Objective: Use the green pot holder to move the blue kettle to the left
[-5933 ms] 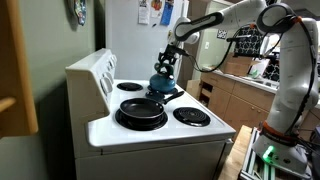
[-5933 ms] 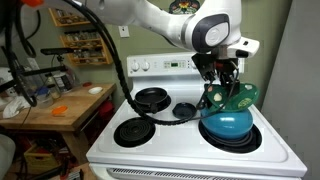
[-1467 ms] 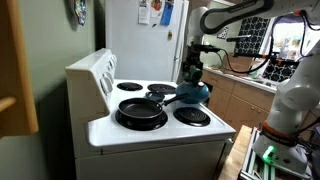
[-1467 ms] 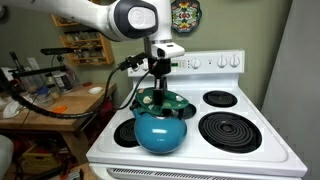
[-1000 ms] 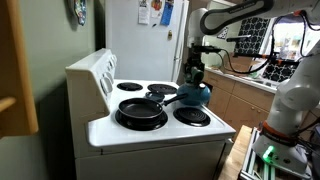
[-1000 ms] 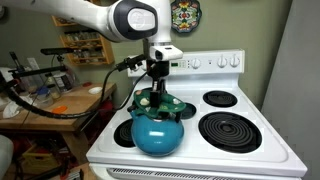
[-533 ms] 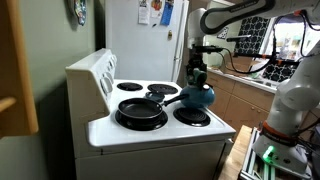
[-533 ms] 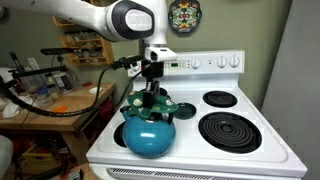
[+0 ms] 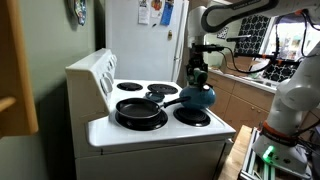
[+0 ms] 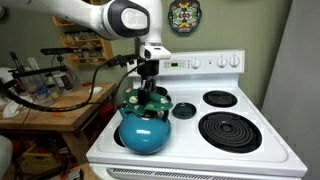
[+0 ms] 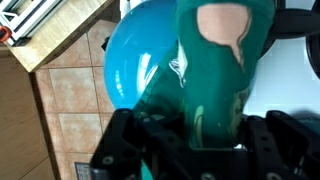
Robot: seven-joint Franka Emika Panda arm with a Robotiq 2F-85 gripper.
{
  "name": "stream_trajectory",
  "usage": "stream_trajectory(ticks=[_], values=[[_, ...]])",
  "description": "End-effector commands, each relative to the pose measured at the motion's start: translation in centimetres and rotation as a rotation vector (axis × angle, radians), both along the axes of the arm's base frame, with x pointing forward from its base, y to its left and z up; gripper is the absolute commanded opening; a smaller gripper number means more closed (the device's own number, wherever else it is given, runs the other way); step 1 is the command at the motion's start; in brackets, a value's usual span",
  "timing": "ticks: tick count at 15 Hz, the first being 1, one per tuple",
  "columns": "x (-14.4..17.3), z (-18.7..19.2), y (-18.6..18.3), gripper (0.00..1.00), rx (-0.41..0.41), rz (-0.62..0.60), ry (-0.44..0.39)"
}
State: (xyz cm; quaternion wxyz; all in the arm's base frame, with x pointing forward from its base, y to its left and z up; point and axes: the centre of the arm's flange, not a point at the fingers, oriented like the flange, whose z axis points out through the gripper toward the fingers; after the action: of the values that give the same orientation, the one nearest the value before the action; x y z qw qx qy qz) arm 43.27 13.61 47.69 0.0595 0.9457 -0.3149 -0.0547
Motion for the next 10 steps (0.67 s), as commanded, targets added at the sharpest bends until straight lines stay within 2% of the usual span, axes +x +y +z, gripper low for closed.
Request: stream_trajectory(ticks=[1,10], values=[[-0.4,1.6,0.1,0.0,0.02,-0.044,-0.022],[-0.4,1.3,1.9,0.0,0.067,-0.029,0.001]])
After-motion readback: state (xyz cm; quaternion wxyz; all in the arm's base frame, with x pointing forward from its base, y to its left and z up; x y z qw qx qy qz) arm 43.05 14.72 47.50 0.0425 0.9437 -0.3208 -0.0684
